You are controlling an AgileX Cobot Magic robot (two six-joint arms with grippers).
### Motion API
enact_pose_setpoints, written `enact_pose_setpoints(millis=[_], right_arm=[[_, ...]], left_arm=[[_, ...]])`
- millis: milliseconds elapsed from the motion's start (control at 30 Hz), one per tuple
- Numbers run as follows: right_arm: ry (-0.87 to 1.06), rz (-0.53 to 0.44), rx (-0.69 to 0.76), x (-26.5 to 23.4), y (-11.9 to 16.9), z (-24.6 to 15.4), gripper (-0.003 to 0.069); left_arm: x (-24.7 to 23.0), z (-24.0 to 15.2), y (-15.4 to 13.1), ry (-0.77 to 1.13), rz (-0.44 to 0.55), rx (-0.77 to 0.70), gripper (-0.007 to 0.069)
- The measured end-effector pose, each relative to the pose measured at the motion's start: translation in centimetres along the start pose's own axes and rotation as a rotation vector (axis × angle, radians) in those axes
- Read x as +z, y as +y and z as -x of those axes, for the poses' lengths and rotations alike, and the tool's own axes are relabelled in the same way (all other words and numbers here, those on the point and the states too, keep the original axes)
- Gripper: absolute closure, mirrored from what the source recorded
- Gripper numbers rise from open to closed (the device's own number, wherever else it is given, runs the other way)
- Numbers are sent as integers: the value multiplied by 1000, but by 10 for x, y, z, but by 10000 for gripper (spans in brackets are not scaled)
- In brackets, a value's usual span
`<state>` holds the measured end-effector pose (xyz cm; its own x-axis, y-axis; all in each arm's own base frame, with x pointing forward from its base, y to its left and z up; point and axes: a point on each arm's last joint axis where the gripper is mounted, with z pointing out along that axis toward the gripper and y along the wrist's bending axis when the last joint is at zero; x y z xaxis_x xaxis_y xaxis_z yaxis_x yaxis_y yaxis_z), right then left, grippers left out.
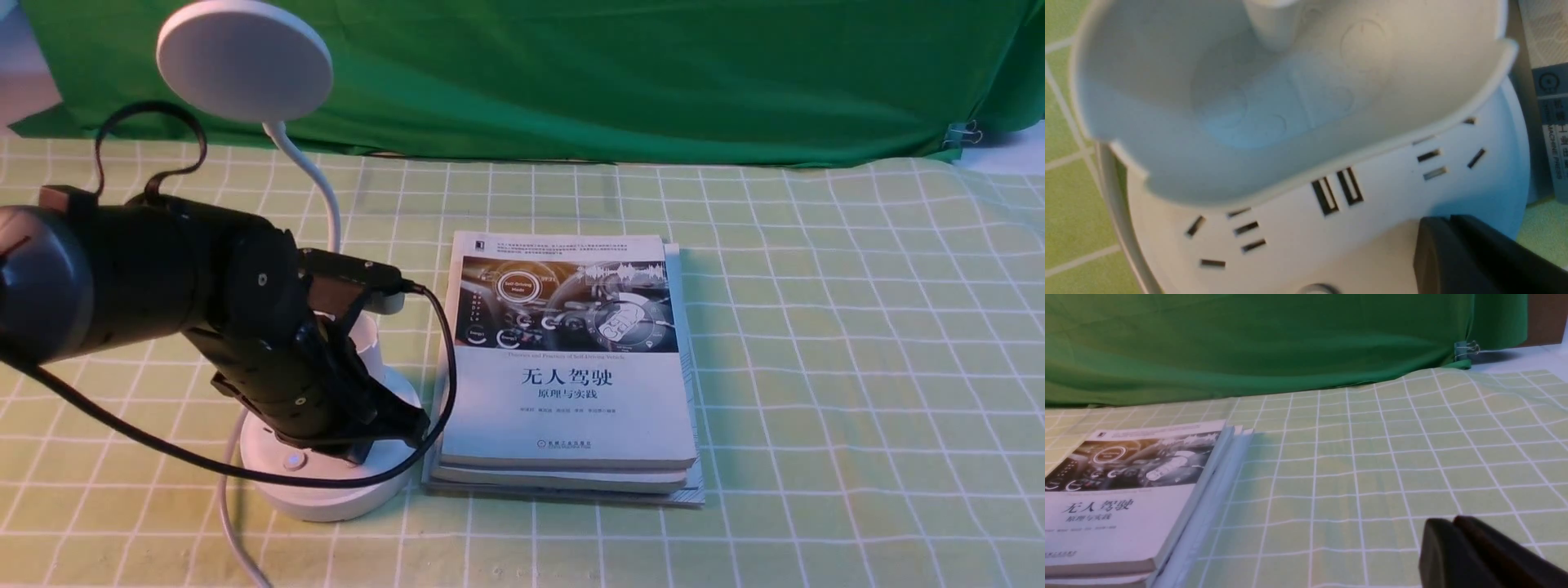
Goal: Turn off the desk lamp on the green coffee tablecloth by hand.
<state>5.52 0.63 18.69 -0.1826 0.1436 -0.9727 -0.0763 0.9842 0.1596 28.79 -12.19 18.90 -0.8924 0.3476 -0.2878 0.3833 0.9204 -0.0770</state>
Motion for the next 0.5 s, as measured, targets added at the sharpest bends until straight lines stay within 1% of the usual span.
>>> enact_pose_setpoints(millis=[67, 267, 400, 433, 500], right_arm=[[0, 0, -1, 0, 0, 0, 630], [0, -3, -1, 0, 0, 0, 630], [1, 0, -1, 0, 0, 0, 630], [1, 0, -1, 0, 0, 0, 630], [1, 0, -1, 0, 0, 0, 630]], left_arm=[[-5, -1, 0, -7, -1, -1, 620], [-55, -12, -5, -111, -6, 11, 620], [-87, -34, -8, -240, -13, 8, 620], [-102, -47, -9, -333, -21, -1, 620], [-113, -66, -10, -438, -30, -16, 620]])
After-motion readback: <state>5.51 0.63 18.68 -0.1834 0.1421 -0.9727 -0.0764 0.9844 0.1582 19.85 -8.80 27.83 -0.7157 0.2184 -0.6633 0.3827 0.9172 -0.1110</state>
